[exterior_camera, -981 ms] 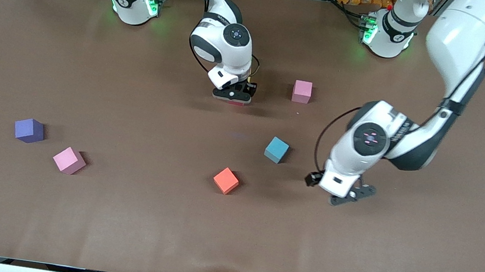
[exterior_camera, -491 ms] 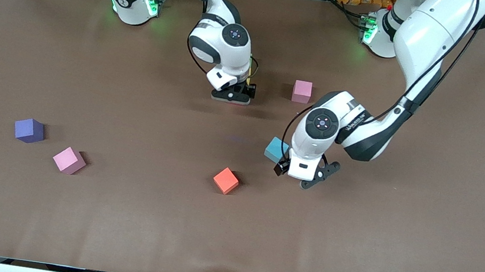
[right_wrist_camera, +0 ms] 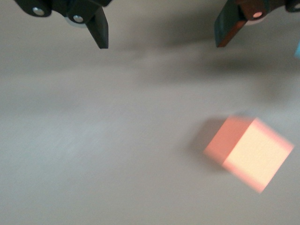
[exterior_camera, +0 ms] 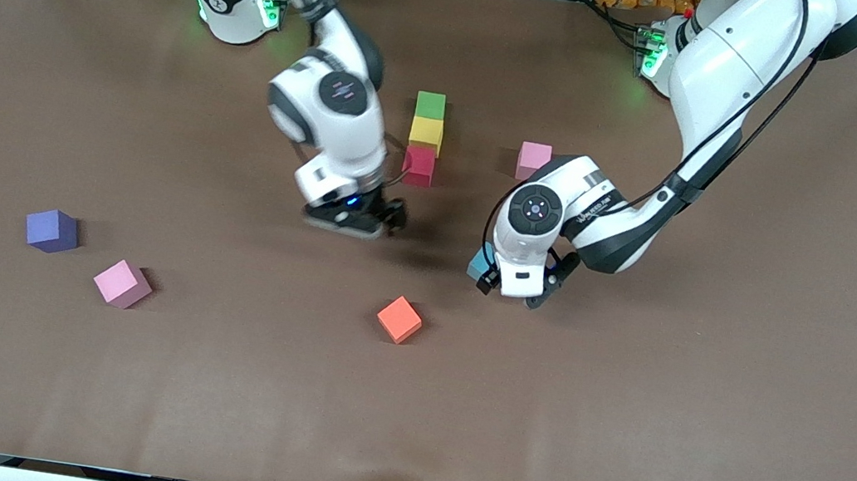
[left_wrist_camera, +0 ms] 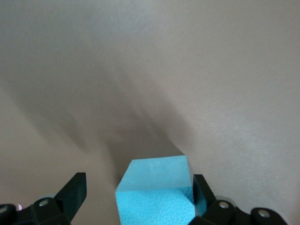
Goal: Arrange blocks into number 1
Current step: 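Grasp the light pink cube with the right gripper while the left gripper carries cyan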
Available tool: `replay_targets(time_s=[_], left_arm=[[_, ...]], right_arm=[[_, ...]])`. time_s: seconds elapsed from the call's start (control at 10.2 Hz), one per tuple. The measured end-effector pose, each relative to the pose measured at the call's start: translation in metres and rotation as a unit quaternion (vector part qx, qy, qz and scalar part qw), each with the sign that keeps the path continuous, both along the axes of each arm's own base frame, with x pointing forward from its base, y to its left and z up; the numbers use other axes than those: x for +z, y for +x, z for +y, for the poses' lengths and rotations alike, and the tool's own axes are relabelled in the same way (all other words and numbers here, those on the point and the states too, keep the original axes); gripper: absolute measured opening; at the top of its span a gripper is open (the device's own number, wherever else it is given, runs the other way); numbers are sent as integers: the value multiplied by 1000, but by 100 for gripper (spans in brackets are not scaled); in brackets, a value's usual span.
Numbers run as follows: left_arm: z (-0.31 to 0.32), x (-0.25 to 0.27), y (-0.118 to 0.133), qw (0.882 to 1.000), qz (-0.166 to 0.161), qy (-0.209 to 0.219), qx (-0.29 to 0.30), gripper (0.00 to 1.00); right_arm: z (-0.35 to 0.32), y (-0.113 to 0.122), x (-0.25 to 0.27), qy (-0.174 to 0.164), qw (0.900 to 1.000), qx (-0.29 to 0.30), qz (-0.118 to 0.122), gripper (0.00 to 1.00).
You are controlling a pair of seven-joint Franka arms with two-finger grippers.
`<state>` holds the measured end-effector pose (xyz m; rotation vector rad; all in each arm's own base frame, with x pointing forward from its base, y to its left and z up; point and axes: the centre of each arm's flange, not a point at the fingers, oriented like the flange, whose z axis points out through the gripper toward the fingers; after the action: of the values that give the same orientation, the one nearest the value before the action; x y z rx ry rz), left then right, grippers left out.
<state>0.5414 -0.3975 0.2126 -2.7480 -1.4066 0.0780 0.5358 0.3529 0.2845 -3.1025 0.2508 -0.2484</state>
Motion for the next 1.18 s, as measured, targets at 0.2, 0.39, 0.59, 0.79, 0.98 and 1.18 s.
replay_targets(time_s=[0.2, 0.39, 0.59, 0.79, 0.98, 1.18], left_arm=[[-5, -9, -10, 1000, 0, -6, 10, 100], [-10, -12, -17, 1000, 1, -8, 5, 100], [-16, -13, -23, 1000, 1, -8, -12, 86], [-19, -12, -24, 999, -1, -12, -45, 59], [-27, -9, -27, 995, -14, -10, -102, 59], [-61, 1, -46, 983, -41, -7, -176, 59]], right_arm=[[-95, 52, 1, -25, 1000, 18, 2, 100], [-184, 89, 8, -68, 991, 115, 20, 100], [-248, 109, 18, -88, 970, 222, 37, 100], [-307, 117, 15, -92, 943, 317, 53, 100], [-333, 120, 10, -101, 929, 353, 49, 100], [-353, 121, -10, -105, 918, 379, 56, 100]])
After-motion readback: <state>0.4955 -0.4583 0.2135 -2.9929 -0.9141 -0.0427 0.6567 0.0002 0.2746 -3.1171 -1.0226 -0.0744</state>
